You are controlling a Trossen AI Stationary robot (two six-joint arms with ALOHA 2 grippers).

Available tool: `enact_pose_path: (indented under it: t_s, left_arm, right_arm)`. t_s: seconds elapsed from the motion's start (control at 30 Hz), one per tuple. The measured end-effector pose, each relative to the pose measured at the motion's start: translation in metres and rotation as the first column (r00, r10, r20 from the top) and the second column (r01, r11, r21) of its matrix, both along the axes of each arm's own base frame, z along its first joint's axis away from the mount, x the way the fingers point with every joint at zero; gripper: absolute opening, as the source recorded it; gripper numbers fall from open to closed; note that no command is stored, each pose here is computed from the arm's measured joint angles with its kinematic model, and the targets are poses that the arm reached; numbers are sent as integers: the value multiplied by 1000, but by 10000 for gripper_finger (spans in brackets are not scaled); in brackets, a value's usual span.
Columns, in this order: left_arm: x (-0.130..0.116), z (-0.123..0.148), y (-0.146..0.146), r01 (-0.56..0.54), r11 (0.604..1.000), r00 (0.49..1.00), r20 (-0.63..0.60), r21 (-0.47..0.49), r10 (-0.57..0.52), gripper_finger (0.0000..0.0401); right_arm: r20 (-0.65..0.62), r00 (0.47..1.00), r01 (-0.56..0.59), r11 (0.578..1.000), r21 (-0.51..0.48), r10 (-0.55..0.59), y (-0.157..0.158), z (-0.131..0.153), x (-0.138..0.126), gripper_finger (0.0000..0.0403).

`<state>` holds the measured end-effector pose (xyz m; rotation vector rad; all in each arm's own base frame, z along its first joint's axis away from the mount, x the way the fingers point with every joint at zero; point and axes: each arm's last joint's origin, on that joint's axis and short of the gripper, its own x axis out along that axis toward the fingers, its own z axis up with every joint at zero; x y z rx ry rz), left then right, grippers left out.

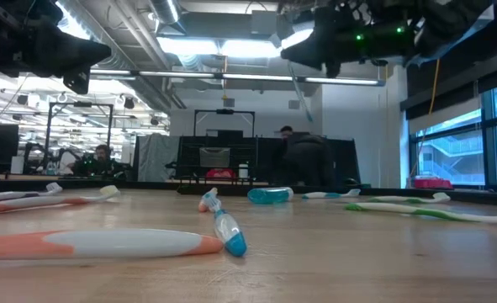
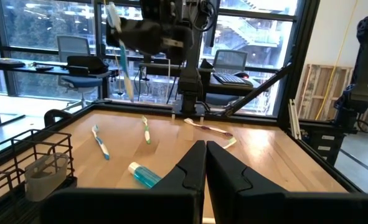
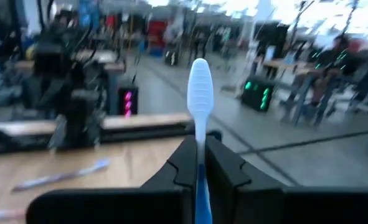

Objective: Pick & Place toothbrushing station
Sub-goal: Put the middle blue toothbrush into the black wire organizer

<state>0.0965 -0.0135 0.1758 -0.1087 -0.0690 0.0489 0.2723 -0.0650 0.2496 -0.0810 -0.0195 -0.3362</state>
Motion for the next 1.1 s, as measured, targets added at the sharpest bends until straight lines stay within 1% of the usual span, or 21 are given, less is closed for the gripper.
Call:
enact_pose_path:
  t_s: [0.2,0.33,0.5,0.67,0.8,0.9,1.03,1.1]
  left_arm:
    - [0,0,0,0,1000,1000,0,0,0,6]
    - [0,0,0,0,1000,1000,0,0,0,6]
    - [0,0,0,0,1000,1000,0,0,0,6]
    - [0,0,0,-1,1000,1000,0,0,1,6]
    - [0,0,0,0,1000,1000,0,2,0,6]
    - [0,0,0,-1,1000,1000,0,10,1,6]
    - [0,0,0,-1,1000,1000,0,10,1,6]
    - [0,0,0,-1,1000,1000,0,9,1,6]
  right_arm:
    - [141,989,41,999,-20,-38,-11,12,-5,21]
    - [220,976,24,999,-44,-13,-12,16,-3,21]
    - [285,958,38,996,-78,-15,-17,0,11,21]
    - [397,917,64,992,-105,-18,-24,-16,19,21]
    - [410,912,69,994,-87,-28,-31,-27,27,21]
    - [405,914,70,995,-76,-33,-38,-31,39,21]
    - [417,909,15,997,-71,16,-50,-33,56,21]
    - [414,910,8,998,-59,17,-54,-36,63,21]
